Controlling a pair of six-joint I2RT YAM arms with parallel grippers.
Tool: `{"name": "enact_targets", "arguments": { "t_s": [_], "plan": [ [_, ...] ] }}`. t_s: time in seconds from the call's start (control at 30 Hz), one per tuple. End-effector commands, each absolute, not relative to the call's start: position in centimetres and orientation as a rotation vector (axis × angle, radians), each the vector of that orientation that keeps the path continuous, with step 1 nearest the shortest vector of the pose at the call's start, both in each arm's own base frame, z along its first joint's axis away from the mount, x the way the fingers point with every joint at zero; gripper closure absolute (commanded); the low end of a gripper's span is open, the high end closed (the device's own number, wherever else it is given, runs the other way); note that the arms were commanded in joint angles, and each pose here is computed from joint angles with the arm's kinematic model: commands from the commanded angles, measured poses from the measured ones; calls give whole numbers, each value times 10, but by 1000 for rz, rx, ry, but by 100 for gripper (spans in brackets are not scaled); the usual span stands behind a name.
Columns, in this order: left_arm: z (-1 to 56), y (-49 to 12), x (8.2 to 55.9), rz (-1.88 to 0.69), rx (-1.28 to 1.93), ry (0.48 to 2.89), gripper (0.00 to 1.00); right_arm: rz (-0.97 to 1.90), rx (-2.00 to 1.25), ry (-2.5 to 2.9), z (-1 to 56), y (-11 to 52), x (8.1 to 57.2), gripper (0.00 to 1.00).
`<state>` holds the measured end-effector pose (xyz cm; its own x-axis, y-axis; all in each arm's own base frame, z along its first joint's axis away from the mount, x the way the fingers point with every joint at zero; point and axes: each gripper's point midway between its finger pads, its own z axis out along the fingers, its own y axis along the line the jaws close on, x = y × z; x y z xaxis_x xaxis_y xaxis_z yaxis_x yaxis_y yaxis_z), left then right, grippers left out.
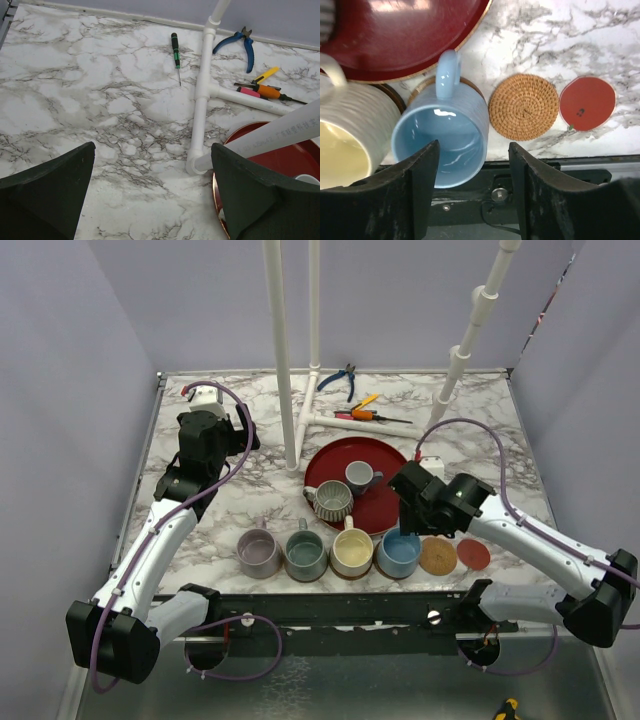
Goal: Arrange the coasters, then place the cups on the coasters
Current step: Place the cup on the coaster, then pick up the cup from the tray.
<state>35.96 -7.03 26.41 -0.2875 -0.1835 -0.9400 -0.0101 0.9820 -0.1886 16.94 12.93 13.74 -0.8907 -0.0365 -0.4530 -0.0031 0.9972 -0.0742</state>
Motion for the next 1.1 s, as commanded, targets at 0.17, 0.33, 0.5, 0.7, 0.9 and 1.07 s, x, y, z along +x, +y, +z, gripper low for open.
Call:
{"name": "enact_targets", "arguments": {
  "t_s": [0.17,0.33,0.5,0.7,0.9,1.07],
  "plan": [
    [256,-68,361,-155,-140,1862,1,241,88,2630,156,158,213,37],
    [254,-68,361,-155,-141,1865,1,334,109,2635,148,165,222,31],
    [253,-68,362,-156,-139,1869,1,285,106,2656,134,162,225,31],
    [250,-70,363,-161,-134,1879,1,226,95,2696,119,161,228,31],
    [252,-67,360,-149,-137,1868,1,237,70,2734,106,168,229,31],
    [252,-69,361,-155,-131,1871,1,241,32,2751,100,172,230,33]
  ]
}}
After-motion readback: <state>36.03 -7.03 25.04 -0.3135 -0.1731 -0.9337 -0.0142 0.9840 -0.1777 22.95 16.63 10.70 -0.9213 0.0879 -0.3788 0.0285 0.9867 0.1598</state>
